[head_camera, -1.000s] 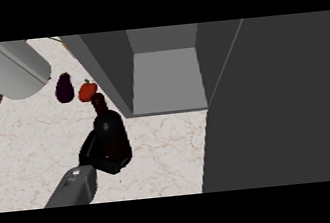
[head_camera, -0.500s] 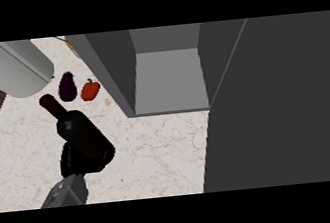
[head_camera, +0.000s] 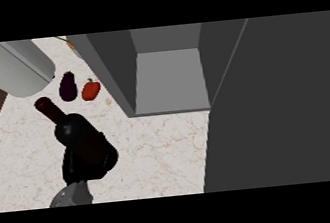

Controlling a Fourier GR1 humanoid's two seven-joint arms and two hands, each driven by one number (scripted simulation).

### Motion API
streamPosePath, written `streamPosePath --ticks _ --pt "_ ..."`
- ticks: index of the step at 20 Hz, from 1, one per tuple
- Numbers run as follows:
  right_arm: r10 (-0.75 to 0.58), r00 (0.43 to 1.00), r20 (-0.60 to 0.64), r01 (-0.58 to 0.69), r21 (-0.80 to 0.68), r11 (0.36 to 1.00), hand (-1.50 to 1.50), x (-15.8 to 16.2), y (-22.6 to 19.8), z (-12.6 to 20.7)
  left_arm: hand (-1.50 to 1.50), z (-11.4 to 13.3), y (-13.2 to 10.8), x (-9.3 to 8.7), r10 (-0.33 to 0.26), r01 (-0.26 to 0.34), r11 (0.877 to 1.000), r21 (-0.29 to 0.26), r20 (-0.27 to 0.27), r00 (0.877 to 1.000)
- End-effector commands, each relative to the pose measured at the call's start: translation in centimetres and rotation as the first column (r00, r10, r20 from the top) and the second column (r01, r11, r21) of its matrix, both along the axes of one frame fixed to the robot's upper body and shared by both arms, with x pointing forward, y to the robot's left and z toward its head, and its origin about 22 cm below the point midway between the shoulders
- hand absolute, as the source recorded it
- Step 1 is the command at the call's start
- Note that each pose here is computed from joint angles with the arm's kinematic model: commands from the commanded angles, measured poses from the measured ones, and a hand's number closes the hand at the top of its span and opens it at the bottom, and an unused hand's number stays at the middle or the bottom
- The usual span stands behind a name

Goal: Pick up the wine, place it into the cabinet and close the cabinet

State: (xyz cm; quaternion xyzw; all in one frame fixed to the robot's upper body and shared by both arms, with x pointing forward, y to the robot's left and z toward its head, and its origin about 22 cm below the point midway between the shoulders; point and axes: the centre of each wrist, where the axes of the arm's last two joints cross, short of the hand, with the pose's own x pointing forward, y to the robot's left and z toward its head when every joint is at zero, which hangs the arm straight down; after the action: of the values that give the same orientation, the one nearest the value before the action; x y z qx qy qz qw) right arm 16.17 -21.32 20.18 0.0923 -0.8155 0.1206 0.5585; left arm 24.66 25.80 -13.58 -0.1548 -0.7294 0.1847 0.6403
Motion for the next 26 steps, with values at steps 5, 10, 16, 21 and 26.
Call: streamPosePath --ticks 5,10,16,21,26 --pt "0.047 0.999 0.017 -0.047 0.039 0.998 -1.5 -1.0 -0.2 -0.4 1.5 3.5 -5.7 -1.3 -0.097 0.097 0.995 -0.004 0.034 0.995" --pt "0.031 0.999 0.01 -0.032 0.064 0.997 -1.5 -0.9 0.9 0.8 1.5 7.3 -8.8 -0.9 -0.114 0.114 0.993 -0.001 0.008 0.993" --pt "0.029 1.0 0.008 -0.029 0.051 0.998 -1.5 -1.0 -0.4 1.3 1.5 7.1 -12.0 -1.8 -0.092 0.091 0.995 -0.025 -0.032 0.995" --pt "0.029 0.999 0.02 -0.029 0.033 0.999 -1.5 -0.5 -1.4 -0.4 1.5 7.1 -12.9 -2.2 -0.063 0.06 0.997 -0.043 -0.065 0.996" --pt "0.039 0.999 -0.005 -0.039 0.014 0.999 -1.5 -0.4 -0.6 1.0 1.5 6.2 -14.8 -1.0 -0.019 0.019 1.0 -0.006 -0.094 0.995"
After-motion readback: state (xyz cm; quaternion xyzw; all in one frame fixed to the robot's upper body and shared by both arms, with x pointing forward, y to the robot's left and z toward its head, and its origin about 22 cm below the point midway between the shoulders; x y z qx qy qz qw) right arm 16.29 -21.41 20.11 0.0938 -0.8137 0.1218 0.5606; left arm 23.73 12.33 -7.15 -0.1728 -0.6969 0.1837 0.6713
